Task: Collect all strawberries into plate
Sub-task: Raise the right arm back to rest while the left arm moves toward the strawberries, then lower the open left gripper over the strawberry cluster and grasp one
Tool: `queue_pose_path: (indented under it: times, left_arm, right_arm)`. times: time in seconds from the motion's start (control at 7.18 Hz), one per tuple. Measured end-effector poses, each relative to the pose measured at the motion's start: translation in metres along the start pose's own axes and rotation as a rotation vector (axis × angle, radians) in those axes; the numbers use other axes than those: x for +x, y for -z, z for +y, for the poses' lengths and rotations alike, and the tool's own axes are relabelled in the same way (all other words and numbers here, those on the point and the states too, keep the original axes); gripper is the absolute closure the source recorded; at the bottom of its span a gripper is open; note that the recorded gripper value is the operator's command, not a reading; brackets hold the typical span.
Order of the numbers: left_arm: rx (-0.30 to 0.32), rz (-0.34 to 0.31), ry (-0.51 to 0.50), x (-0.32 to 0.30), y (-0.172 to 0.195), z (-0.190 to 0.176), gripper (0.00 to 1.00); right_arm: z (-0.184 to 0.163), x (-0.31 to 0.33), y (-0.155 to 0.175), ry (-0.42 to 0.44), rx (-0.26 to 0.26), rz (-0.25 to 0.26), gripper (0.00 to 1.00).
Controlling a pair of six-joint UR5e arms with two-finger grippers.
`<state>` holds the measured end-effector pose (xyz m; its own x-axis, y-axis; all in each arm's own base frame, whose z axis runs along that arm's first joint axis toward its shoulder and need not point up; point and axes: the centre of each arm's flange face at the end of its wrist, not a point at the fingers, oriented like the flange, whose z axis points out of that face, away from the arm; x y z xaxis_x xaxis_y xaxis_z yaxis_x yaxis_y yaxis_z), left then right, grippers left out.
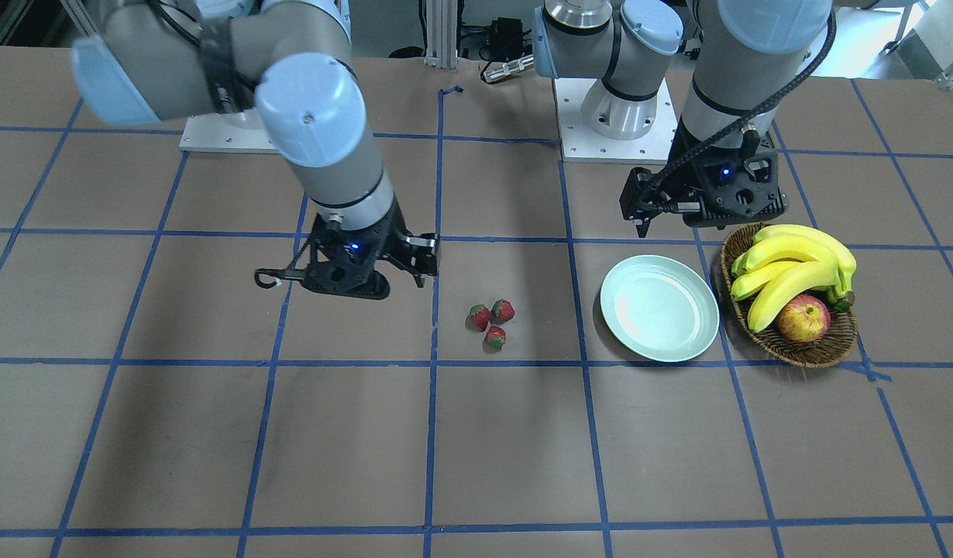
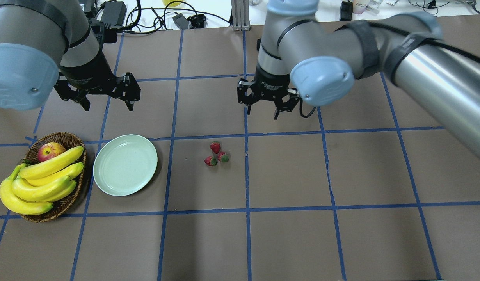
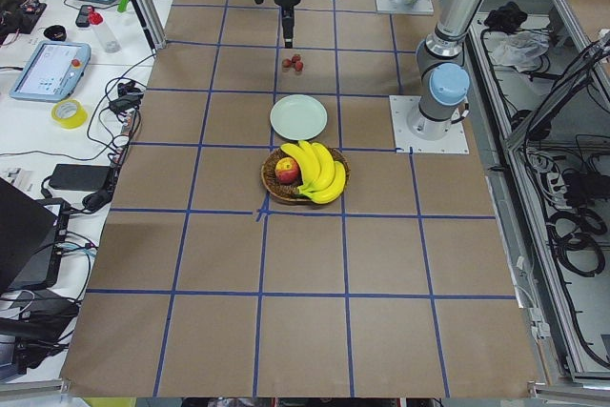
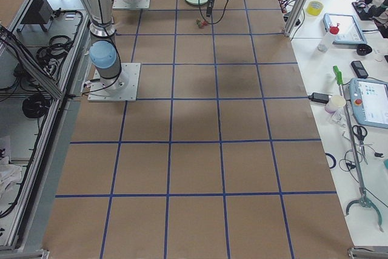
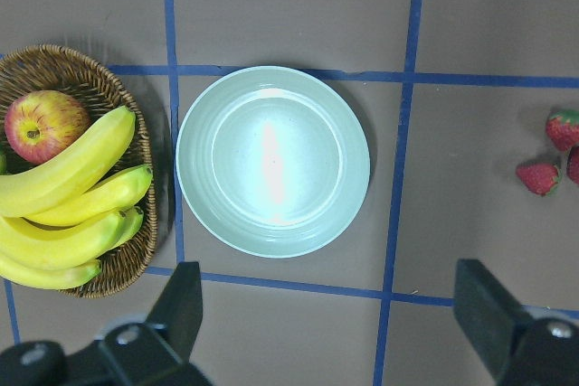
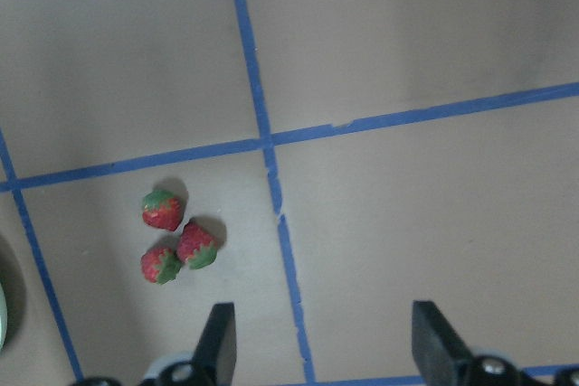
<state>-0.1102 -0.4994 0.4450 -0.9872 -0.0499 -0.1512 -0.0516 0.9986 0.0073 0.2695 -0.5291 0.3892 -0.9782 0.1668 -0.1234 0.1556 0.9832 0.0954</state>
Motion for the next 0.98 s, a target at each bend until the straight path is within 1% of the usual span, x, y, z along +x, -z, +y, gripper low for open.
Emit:
queue_pose_path:
  times: [0.14,0.28,0.42,0.56,0.7,0.98]
  left_arm:
    - [0.004,0.017,0.0,0.003,-0.007,-0.005,0.0]
    - [0.02,0.084,-0.002,0.013,-0.021,-0.011,0.0]
    - [0.022,0.172,-0.003,0.027,-0.041,-0.016,0.0]
    - [0.0,0.231,-0.007,0.039,-0.062,-0.015,0.0]
    - [-0.02,0.258,-0.022,0.053,-0.079,-0.013,0.0]
    - [-0.014,0.281,-0.071,0.083,-0.104,-0.011,0.0]
  right_arm:
    - [-0.005,0.035,0.036,0.014,-0.008,0.015,0.21]
    - [-0.007,0.067,0.069,0.034,0.003,0.027,0.19]
    - [0.001,0.089,0.097,0.048,0.023,0.029,0.16]
    - [0.014,0.101,0.115,0.067,0.031,0.032,0.11]
    - [0.022,0.106,0.123,0.1,0.046,0.044,0.08]
    - [0.02,0.112,0.132,0.14,0.122,0.097,0.0]
